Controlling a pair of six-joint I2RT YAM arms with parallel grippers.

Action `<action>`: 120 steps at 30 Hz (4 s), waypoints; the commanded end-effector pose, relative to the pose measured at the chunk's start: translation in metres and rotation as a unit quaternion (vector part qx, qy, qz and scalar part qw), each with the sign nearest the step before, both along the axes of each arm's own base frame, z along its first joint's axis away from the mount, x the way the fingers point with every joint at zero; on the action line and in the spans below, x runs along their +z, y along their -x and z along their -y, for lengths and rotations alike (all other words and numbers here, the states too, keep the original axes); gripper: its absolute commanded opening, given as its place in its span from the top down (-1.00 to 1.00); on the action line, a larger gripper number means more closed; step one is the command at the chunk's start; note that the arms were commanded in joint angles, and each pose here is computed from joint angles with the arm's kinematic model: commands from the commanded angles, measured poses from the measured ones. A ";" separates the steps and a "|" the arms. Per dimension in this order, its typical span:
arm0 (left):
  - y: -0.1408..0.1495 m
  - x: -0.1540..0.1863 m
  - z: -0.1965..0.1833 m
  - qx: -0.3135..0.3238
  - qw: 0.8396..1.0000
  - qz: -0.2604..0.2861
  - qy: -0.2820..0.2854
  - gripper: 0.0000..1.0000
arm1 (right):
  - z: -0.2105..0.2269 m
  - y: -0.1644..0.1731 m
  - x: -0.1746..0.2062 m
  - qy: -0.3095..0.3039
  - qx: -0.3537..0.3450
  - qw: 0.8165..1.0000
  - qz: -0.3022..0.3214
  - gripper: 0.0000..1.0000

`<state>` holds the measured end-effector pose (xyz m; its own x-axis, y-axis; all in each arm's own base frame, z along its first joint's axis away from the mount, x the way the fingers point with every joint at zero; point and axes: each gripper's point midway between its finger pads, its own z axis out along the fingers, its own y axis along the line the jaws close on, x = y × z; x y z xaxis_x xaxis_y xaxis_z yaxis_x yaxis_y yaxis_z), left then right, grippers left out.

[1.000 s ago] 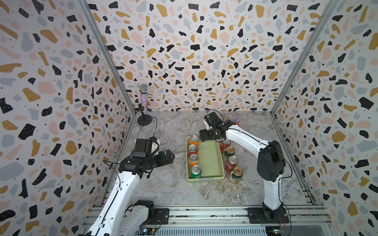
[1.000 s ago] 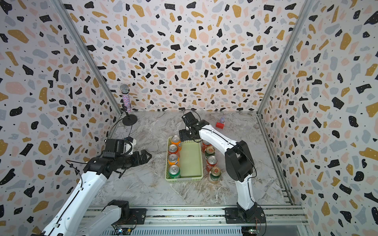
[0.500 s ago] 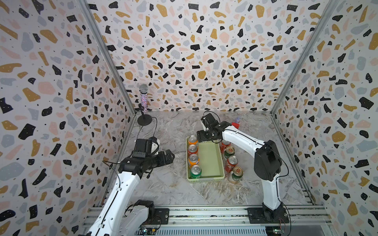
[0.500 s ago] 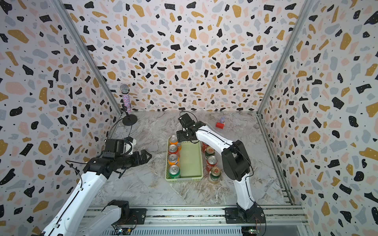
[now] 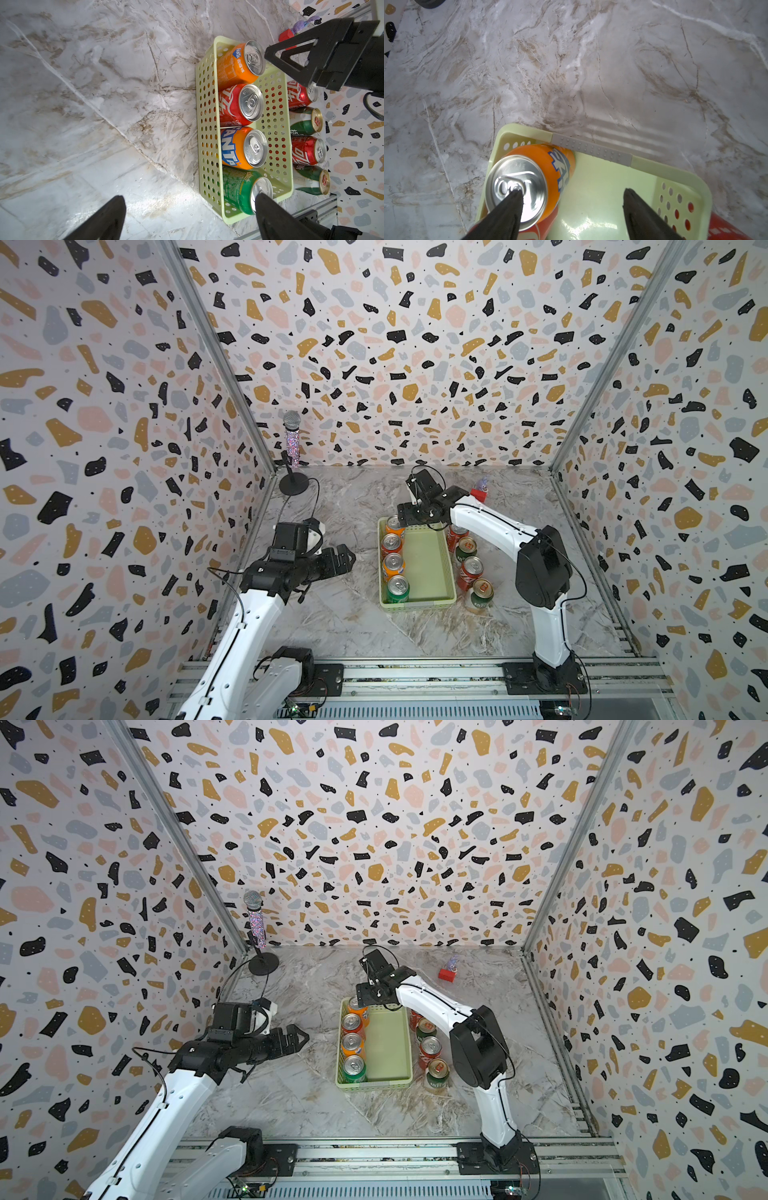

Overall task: Take out the drinks from the basket
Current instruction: Pick up the drink from the basket, then place the drink at the center of the board.

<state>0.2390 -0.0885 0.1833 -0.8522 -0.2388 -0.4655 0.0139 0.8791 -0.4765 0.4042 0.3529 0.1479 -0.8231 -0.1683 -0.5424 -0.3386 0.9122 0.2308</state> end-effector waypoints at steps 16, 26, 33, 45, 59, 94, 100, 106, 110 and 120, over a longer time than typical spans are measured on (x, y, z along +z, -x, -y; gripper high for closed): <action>-0.003 0.010 0.002 -0.005 1.000 0.025 0.008 -1.00 | -0.046 -0.004 0.015 -0.009 0.017 1.000 0.013 -0.61; -0.003 0.010 0.002 -0.005 1.000 0.025 0.011 -1.00 | -0.039 -0.003 -0.009 0.046 0.005 0.999 0.003 -0.59; -0.003 0.011 0.003 -0.007 1.000 0.027 0.012 -1.00 | -0.037 0.002 -0.018 0.055 0.004 0.998 -0.010 -0.54; -0.003 0.009 0.003 -0.006 1.000 0.025 0.012 -1.00 | -0.022 0.011 -0.033 0.084 -0.008 0.996 -0.026 -0.51; -0.003 0.009 0.002 -0.005 1.000 0.025 0.011 -1.00 | -0.019 0.015 -0.029 0.081 -0.002 0.996 -0.028 0.19; -0.005 0.004 0.001 -0.001 1.000 0.015 0.007 -0.99 | 0.042 -0.031 0.104 0.055 -0.008 0.995 0.084 0.63; -0.005 0.004 0.001 -0.002 1.000 0.014 0.008 -1.00 | 0.050 -0.047 0.109 0.053 -0.019 0.994 0.093 0.63; -0.005 0.004 0.003 -0.004 1.000 0.015 0.012 -1.00 | 0.053 -0.069 0.104 0.051 -0.031 0.993 0.097 0.63; -0.005 0.006 0.004 -0.007 1.000 0.016 0.016 -1.00 | 0.054 -0.080 0.093 0.056 -0.042 0.993 0.094 0.64; -0.004 0.007 0.006 -0.010 1.000 0.018 0.021 -1.00 | 0.046 -0.086 0.046 0.067 -0.039 0.995 0.054 0.67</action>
